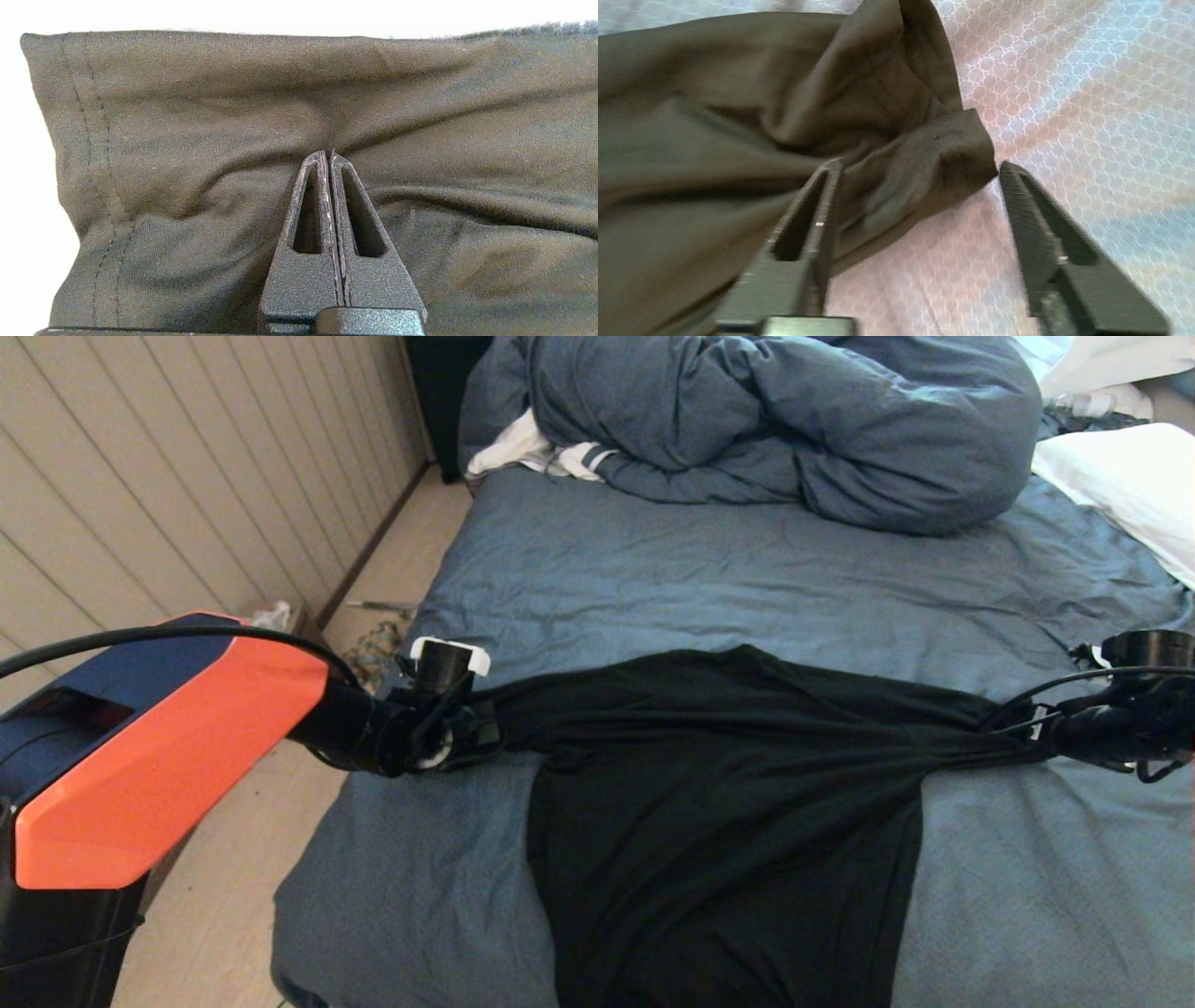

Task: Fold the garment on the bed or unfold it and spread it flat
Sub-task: Unford the black T-shirt

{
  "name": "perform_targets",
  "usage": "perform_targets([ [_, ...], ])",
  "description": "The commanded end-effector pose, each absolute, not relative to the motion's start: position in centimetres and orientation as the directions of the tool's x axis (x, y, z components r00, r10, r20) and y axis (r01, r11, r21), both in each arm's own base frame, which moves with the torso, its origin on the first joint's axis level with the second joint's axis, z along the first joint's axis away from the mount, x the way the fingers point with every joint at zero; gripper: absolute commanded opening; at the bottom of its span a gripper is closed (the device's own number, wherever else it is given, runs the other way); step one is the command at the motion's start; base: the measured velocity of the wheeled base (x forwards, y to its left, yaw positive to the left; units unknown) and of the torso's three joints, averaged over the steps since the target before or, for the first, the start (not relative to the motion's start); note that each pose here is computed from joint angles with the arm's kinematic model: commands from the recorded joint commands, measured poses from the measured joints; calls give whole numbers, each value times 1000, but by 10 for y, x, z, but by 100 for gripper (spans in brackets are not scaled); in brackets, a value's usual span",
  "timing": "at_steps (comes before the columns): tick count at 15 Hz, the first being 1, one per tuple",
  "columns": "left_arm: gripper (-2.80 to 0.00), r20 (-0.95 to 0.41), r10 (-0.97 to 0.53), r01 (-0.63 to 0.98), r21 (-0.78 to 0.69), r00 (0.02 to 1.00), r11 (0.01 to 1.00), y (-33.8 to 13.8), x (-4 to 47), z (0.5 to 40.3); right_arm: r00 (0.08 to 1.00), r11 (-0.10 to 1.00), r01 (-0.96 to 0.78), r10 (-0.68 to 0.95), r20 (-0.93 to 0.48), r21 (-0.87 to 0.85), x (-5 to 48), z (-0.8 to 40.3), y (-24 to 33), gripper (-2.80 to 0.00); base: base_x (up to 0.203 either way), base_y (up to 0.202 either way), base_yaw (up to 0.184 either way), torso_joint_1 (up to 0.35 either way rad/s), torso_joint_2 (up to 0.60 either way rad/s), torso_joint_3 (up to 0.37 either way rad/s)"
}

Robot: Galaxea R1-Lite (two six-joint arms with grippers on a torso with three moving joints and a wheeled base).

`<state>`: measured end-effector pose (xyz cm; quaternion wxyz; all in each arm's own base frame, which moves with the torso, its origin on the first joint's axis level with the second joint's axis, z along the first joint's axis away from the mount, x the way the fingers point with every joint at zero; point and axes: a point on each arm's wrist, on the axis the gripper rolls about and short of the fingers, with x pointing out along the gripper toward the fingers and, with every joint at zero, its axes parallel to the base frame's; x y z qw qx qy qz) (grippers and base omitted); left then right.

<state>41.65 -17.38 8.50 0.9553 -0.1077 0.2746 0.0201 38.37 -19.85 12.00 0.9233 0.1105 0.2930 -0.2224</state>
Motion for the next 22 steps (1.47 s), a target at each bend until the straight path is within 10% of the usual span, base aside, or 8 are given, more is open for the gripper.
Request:
perform_targets([
  [1, -280, -521, -22, -98, -200, 853, 975, -174, 415, 89, 745, 878, 472, -351, -567, 77, 379, 133, -195, 0, 0, 0, 0, 0, 0, 0],
  [5, -280, -497, -28, -92, -216, 867, 972, -171, 409, 106, 761, 882, 464, -351, -545, 80, 366, 153, -185, 0, 0, 0, 0, 0, 0, 0],
  [6, -280, -489, -32, -89, -221, 872, 971, -170, 405, 113, 765, 887, 454, -341, -547, 83, 358, 157, -179, -280, 0, 0, 0, 0, 0, 0],
  [12, -280, -516, -223, 79, -286, 827, 955, -165, 333, 176, 711, 934, 334, -163, -684, 125, 292, 188, -116, -280, 0, 0, 0, 0, 0, 0],
  [22, -280, -658, -308, 111, -324, 687, 940, -157, 278, 147, 371, 993, -73, 116, -921, 96, 244, 54, 19, -280, 0, 0, 0, 0, 0, 0],
])
